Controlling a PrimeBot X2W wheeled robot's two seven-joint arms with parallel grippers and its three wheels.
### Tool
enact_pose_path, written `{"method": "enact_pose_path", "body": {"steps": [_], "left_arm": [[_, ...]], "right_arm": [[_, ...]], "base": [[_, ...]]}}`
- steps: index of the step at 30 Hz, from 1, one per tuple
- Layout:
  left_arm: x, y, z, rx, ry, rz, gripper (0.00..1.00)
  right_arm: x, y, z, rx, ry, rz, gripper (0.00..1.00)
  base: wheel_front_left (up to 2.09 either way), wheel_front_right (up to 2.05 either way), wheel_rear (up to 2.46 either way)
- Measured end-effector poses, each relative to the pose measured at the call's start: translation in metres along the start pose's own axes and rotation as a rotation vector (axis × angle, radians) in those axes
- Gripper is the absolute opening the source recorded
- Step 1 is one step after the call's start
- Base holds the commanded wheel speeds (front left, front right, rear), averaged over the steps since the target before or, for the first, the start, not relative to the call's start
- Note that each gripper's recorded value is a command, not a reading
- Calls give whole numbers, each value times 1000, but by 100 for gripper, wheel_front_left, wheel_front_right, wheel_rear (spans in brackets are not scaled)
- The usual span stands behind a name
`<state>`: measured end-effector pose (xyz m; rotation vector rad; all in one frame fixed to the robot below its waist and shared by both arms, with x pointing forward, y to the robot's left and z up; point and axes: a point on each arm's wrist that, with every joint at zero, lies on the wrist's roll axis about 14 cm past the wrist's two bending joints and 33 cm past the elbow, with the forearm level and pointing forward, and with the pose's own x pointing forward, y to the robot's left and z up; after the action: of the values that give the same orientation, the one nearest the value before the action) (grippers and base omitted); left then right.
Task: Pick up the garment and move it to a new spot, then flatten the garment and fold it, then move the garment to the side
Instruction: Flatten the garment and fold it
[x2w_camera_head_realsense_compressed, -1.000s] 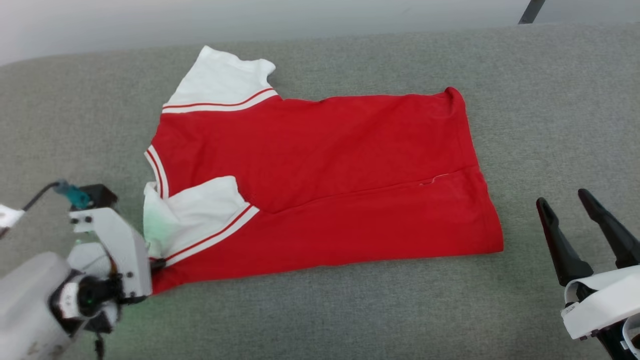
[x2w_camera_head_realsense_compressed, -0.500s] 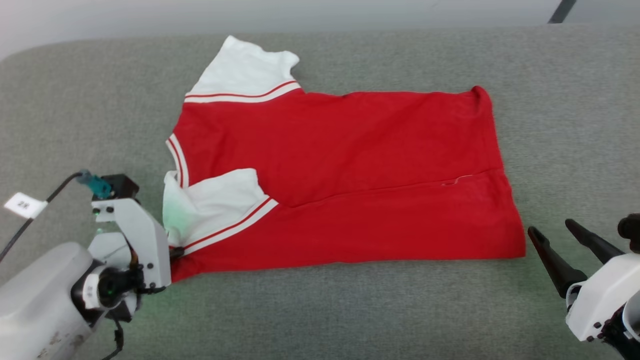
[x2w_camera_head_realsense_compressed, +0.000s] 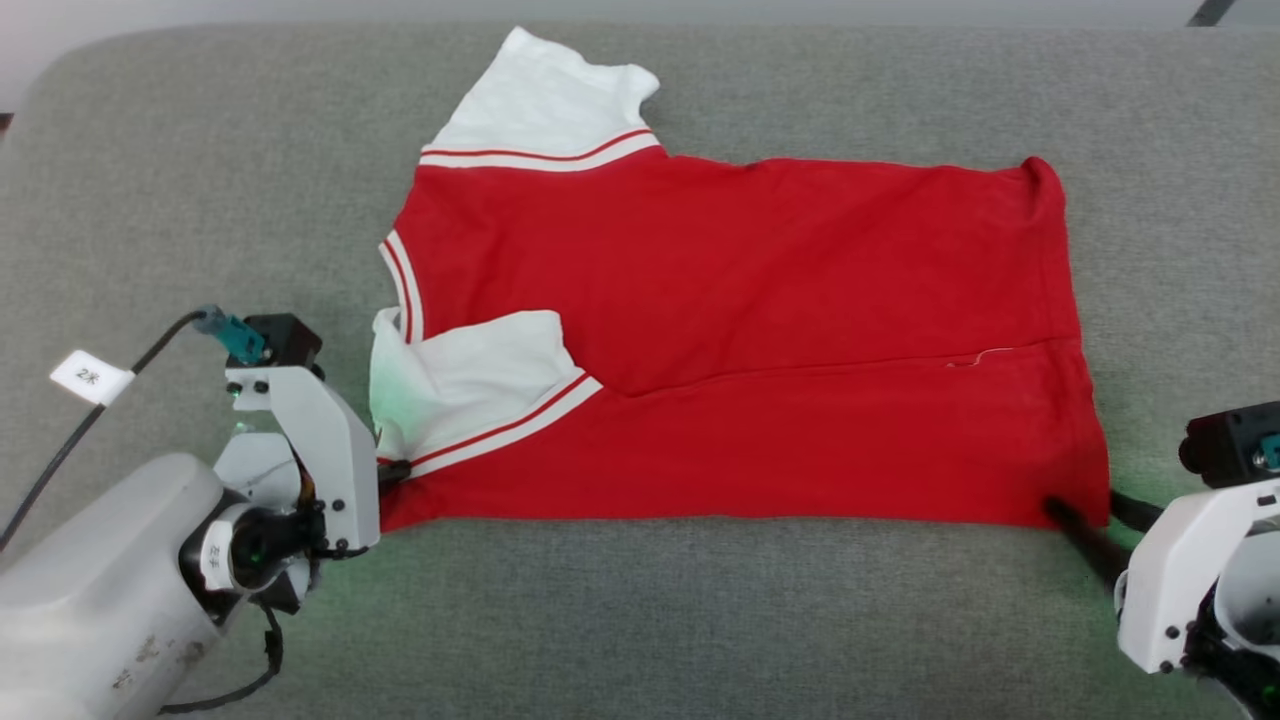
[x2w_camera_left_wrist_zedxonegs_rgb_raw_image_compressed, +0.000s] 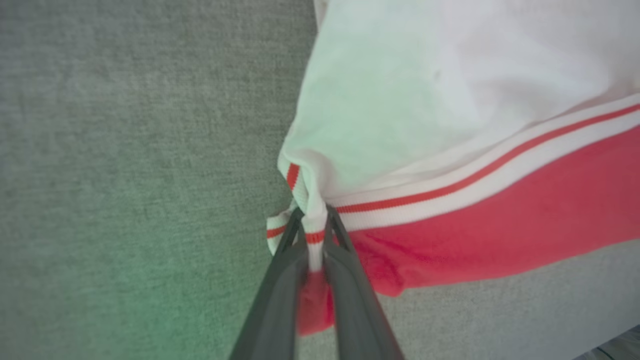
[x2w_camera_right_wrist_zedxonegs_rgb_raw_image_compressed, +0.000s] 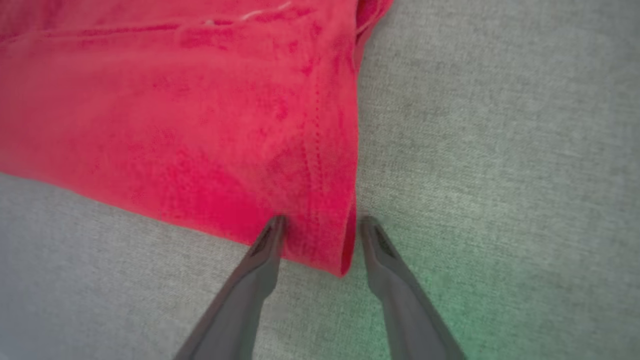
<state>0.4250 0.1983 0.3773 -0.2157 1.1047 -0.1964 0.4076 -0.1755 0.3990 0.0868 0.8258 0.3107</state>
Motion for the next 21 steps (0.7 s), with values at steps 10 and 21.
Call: {"method": "enact_pose_path", "body": {"steps": [10, 21], "left_arm": [[-5, 1, 2, -21, -15, -7, 0], [-31, -8, -1, -23, -26, -16, 0]], "right_arm": [[-1, -5, 3, -24, 28, -1, 0], [-26, -7, 14, -48, 14, -9, 0]], "base": [[0, 0, 0], [0, 0, 0]]}}
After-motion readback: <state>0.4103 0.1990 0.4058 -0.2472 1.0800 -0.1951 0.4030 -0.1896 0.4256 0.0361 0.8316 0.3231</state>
